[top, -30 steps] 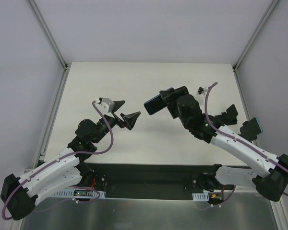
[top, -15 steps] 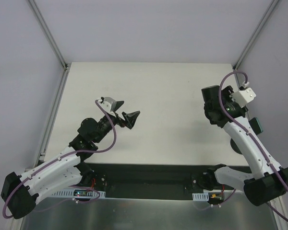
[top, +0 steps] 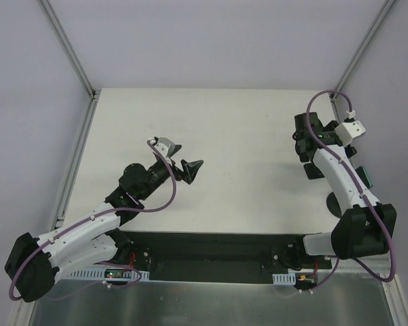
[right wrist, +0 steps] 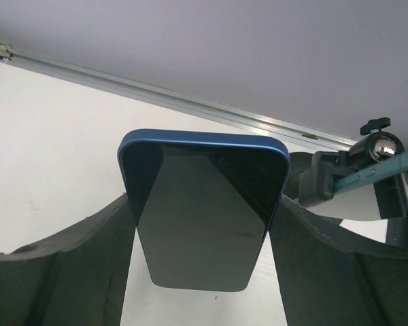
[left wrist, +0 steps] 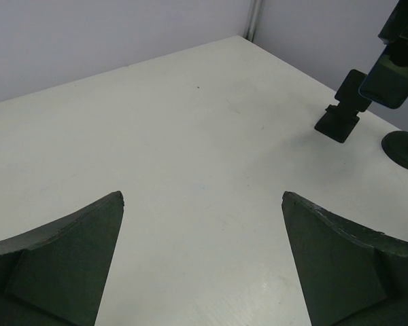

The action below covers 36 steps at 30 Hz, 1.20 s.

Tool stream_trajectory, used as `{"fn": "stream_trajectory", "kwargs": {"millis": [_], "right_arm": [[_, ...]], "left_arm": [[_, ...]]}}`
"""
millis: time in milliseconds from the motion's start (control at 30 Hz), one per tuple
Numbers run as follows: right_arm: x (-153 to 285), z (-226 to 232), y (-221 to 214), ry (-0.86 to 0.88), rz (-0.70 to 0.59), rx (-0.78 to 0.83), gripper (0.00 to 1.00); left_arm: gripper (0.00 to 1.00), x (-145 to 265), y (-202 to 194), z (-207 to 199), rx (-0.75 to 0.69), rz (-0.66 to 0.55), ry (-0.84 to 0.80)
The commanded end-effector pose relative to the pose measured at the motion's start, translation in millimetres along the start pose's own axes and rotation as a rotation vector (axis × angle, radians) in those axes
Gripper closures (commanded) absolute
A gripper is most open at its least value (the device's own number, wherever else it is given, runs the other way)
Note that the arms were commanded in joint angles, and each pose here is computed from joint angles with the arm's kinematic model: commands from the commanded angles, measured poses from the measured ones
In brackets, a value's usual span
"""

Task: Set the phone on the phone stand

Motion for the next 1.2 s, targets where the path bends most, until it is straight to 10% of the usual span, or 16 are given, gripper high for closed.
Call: {"fn": "stream_trajectory", "kwargs": {"millis": [0,1167], "right_arm": [[-12,6,15,-0.042,-0.072,-0.053,0.99],[-84,58,-16,-0.238,-0.104,-0.002,0.97]], "left_arm": [[0.02,-9,7,-7,-0.005,-0.034,-0.065],[0.03,-6,56,-37,0.156,-0.126,-0.143]]}}
Point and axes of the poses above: each gripper's point midway between its finger pads, its own x axis back along the fingers, its own z axis along the line the jaws close on, y = z × x, the point moved 10 cm from there along x, back along the fingers, and after that the axes turned 15 degrees about x, right-handed, at the moved point
